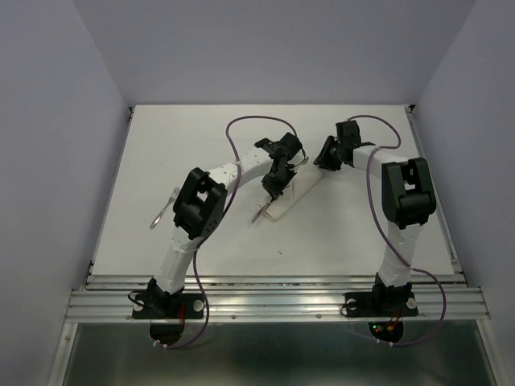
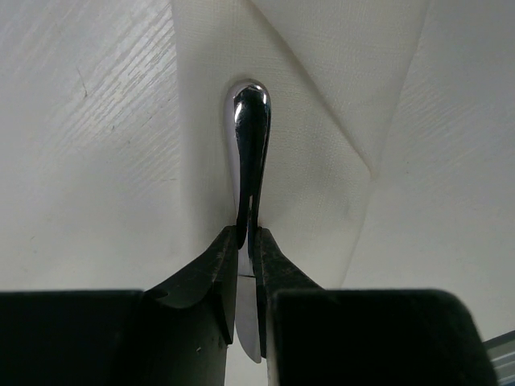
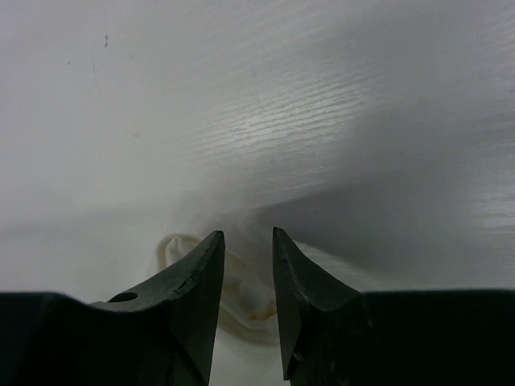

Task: Fold the napkin into a case and place the utensils inside
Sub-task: Stuff the knife into the folded napkin.

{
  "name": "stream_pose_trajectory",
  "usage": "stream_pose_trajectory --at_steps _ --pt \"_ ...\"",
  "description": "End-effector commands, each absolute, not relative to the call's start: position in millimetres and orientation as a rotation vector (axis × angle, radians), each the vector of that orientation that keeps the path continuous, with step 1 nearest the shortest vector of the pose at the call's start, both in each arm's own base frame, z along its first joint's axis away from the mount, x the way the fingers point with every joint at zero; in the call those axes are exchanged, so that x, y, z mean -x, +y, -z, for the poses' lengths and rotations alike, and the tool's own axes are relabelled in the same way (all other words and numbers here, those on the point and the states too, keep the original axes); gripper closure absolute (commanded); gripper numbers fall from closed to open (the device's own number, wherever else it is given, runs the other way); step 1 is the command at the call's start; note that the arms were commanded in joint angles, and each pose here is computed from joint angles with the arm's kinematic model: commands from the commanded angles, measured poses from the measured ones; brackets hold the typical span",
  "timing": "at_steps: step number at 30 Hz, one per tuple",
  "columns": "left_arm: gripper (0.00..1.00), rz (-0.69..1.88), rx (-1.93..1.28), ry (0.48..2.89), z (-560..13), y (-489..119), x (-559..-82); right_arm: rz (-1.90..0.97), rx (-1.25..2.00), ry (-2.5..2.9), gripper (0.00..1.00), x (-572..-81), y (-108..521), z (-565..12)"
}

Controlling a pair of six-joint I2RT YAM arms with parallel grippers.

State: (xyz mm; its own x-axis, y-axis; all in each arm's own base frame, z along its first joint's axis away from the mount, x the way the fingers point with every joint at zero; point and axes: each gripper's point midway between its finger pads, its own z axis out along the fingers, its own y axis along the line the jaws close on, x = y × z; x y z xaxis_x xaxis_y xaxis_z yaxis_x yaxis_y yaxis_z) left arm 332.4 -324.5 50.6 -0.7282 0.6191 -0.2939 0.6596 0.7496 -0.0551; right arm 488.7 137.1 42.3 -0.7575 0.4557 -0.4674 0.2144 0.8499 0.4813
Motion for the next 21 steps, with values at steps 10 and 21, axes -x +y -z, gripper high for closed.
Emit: stream_pose_trajectory --at_steps 10,21 --pt "1.0 0.262 -1.084 2.665 -54.7 -335.8 -325.8 -0.689 -0.419 2.454 0.78 -484.3 158.9 -44.6" --pt "1.0 0.219 -1.076 2.648 -56.3 -341.5 -337.4 -0.715 -0.38 2.477 0.79 -476.4 170.0 -41.3"
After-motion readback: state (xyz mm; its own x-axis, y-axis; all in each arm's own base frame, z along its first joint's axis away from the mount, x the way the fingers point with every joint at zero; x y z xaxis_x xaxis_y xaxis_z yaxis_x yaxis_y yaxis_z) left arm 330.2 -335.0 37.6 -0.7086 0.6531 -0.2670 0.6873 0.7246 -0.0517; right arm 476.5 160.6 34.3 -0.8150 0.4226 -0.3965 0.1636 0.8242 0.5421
